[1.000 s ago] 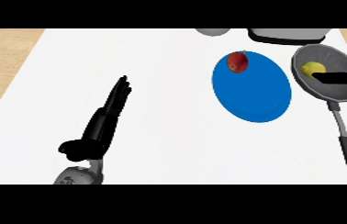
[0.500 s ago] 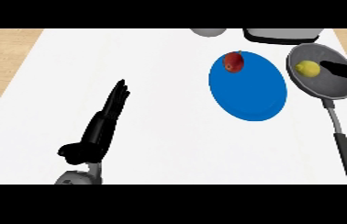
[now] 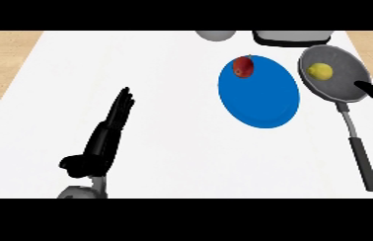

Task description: Pick the lemon from the plate and place it in the pan

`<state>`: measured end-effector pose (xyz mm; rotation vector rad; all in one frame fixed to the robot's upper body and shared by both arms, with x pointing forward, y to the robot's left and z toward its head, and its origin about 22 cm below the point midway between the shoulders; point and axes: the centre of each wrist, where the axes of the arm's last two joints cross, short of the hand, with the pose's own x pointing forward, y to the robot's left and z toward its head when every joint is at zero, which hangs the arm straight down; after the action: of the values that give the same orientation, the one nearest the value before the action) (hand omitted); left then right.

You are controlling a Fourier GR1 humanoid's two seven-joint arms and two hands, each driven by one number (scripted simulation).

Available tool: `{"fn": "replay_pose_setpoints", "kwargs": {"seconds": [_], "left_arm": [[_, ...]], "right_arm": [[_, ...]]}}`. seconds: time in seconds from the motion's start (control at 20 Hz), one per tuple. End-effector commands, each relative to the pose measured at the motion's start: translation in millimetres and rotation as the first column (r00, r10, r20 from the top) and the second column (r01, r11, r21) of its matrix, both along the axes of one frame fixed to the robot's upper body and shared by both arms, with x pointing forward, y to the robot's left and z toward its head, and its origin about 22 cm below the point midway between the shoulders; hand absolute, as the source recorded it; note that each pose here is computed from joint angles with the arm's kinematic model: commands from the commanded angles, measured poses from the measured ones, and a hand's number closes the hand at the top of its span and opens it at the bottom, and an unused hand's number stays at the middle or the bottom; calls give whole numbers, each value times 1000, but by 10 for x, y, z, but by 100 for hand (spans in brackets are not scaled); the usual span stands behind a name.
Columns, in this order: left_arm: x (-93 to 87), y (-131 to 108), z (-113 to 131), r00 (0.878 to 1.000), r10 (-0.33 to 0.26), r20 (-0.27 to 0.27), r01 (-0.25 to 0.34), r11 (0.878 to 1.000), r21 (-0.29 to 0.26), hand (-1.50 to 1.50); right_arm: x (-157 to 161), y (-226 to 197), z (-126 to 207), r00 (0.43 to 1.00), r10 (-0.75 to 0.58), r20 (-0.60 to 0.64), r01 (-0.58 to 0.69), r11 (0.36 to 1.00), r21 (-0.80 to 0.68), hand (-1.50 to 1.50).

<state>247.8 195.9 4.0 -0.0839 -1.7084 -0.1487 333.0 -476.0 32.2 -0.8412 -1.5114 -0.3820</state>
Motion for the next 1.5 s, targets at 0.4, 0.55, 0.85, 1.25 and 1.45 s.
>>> {"fn": "replay_pose_setpoints", "kwargs": {"seconds": [0.4,0.55,0.85,1.25,1.45], "left_arm": [[97,120,-15,999,24,-21,-24,1000,-5,0],[-98,211,28,1000,18,-24,-18,1000,2,0],[-167,177,46,1000,9,-18,-9,1000,-9,0],[-20,243,-30,999,28,-19,-28,1000,4,0],[-5,100,86,999,33,-6,-33,999,0,0]], "right_arm": [[-523,-102,-499,984,179,22,-179,984,-22,-150],[-592,-17,-652,987,162,23,-160,986,-55,-150],[-506,117,-550,981,194,-25,-195,979,-57,-150],[-697,31,-337,985,152,-85,-159,984,-85,-150],[-655,139,-501,985,160,-71,-168,979,-119,-150]]}}
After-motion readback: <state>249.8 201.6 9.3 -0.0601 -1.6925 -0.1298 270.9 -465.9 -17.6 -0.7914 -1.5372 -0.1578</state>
